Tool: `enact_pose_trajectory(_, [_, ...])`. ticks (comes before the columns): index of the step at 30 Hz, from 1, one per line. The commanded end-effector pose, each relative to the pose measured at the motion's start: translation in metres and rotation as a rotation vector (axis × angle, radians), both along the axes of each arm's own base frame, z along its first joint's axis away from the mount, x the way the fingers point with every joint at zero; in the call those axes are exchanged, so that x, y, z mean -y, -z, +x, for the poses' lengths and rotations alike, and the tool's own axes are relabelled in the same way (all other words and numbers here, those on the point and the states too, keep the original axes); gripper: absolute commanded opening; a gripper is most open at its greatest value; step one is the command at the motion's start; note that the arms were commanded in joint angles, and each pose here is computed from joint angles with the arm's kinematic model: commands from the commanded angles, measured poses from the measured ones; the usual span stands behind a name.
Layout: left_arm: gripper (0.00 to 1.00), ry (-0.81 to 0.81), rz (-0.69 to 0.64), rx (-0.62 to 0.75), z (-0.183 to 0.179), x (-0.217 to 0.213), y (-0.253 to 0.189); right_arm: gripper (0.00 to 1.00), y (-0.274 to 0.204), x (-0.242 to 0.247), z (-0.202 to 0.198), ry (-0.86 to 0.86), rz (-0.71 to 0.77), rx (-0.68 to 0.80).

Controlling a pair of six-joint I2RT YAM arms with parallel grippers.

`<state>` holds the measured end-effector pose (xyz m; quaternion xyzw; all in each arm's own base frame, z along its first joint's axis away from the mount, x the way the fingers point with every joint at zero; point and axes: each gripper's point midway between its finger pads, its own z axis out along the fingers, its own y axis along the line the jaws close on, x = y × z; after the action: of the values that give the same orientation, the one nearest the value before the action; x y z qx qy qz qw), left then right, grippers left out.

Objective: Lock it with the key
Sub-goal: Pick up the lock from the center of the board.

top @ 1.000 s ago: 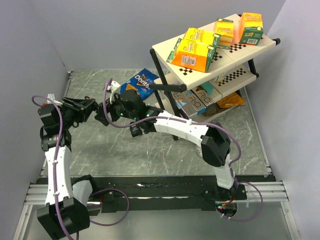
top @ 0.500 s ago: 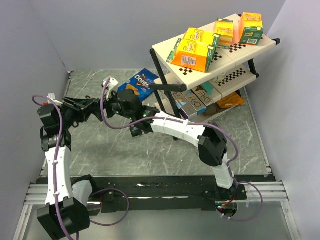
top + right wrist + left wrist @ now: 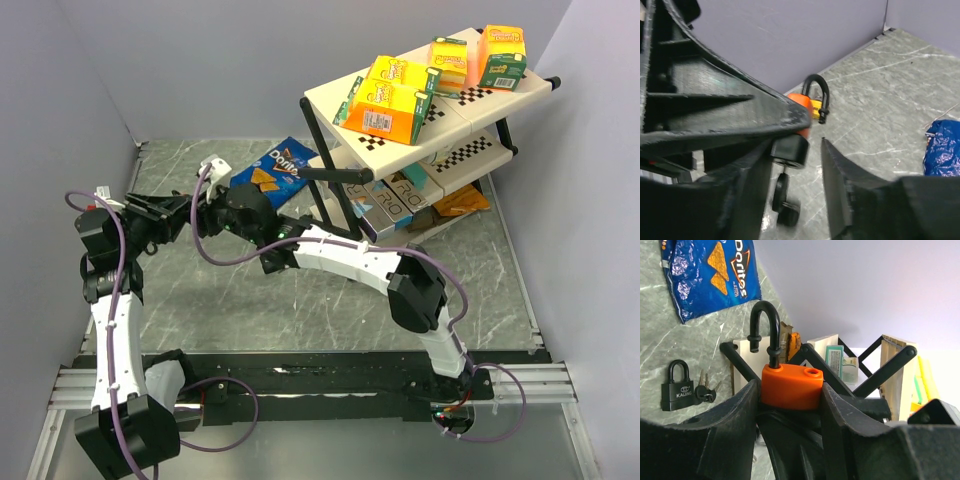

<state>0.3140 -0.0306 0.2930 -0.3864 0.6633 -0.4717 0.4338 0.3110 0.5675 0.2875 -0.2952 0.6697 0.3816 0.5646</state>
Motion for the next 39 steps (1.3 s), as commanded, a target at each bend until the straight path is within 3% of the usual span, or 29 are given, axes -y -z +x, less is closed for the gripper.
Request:
enact_pose_trajectory(1, [0.01, 0.029, -0.003, 0.102, -0.003, 0.006, -0.029, 0.45, -0.028, -0.006, 0.006, 0.041, 0.060, 0.059])
enact_pose_trajectory(4, [0.01, 0.017, 0.003, 0.077, -0.004, 0.005, -0.023, 0.25, -0.037, -0.003, 0.006, 0.047, 0.075, 0.066])
enact_pose_trajectory(5, [0.01, 0.008, 0.005, 0.069, -0.004, 0.003, -0.021, 0.12, -0.038, -0.001, 0.007, 0.052, 0.075, 0.067])
enact_pose_trajectory(6, [0.05, -0.010, 0.008, 0.044, -0.004, 0.000, -0.014, 0.06, -0.039, -0.001, 0.007, 0.053, 0.075, 0.067])
enact_pose_trajectory(8, [0.12, -0.033, 0.018, 0.024, -0.003, -0.004, -0.009, 0.00, -0.042, 0.003, 0.007, 0.052, 0.079, 0.069])
enact_pose_trajectory(10, [0.30, -0.058, 0.028, -0.008, -0.002, -0.009, 0.001, 0.00, -0.050, 0.007, 0.004, 0.037, 0.089, 0.074])
enact_pose_trajectory(13, [0.78, -0.063, 0.042, -0.016, -0.001, -0.014, 0.006, 0.00, -0.056, 0.017, 0.002, 0.020, 0.104, 0.072])
enact_pose_trajectory(15, [0.96, -0.052, 0.057, -0.015, -0.002, -0.015, 0.008, 0.00, -0.058, 0.026, 0.005, 0.009, 0.107, 0.069])
enact_pose_trajectory(16, [0.99, -0.039, 0.058, -0.011, -0.003, -0.015, 0.007, 0.00, -0.059, 0.033, 0.002, 0.003, 0.107, 0.063])
enact_pose_trajectory(20, [0.96, 0.057, 0.128, 0.045, -0.005, -0.008, -0.003, 0.00, -0.063, 0.051, -0.006, -0.068, 0.117, 0.049])
enact_pose_trajectory(23, [0.96, 0.210, 0.313, 0.159, -0.013, 0.004, -0.018, 0.00, -0.067, 0.064, -0.020, -0.181, 0.132, 0.026])
enact_pose_trajectory(24, [0.96, 0.283, 0.452, 0.227, -0.017, 0.007, -0.017, 0.00, -0.069, 0.067, -0.024, -0.213, 0.146, 0.008])
enact_pose_trajectory(26, [0.96, 0.402, 0.567, 0.285, -0.028, 0.015, -0.020, 0.00, -0.071, 0.079, -0.029, -0.265, 0.147, -0.006])
enact_pose_trajectory(27, [0.96, 0.448, 0.709, 0.356, -0.030, 0.014, -0.018, 0.00, -0.072, 0.084, -0.041, -0.323, 0.139, -0.005])
enact_pose_trajectory(29, [0.96, 0.562, 0.821, 0.418, -0.040, 0.019, -0.012, 0.00, -0.071, 0.090, -0.050, -0.366, 0.125, 0.008])
enact_pose_trajectory(32, [0.99, 0.672, 0.821, 0.447, -0.043, 0.023, -0.013, 0.00, -0.068, 0.100, -0.071, -0.460, 0.090, 0.041])
enact_pose_trajectory(33, [0.99, 0.788, 0.765, 0.492, -0.066, 0.039, -0.008, 0.00, -0.069, 0.104, -0.080, -0.494, 0.081, 0.056])
enact_pose_trajectory(34, [0.97, 0.835, 0.800, 0.553, -0.074, 0.043, -0.016, 0.00, -0.066, 0.106, -0.089, -0.543, 0.071, 0.053])
enact_pose_trajectory(35, [0.97, 0.901, 0.989, 0.728, -0.072, 0.040, -0.007, 0.00, -0.067, 0.109, -0.093, -0.562, 0.066, 0.057])
enact_pose_trajectory(36, [0.95, 0.942, 0.920, 0.681, -0.086, 0.047, -0.001, 0.00, -0.067, 0.113, -0.098, -0.579, 0.059, 0.072])
enact_pose_trajectory(39, [0.91, 0.962, 1.032, 0.740, -0.089, 0.046, 0.012, 0.00, -0.067, 0.119, -0.115, -0.656, 0.048, 0.092])
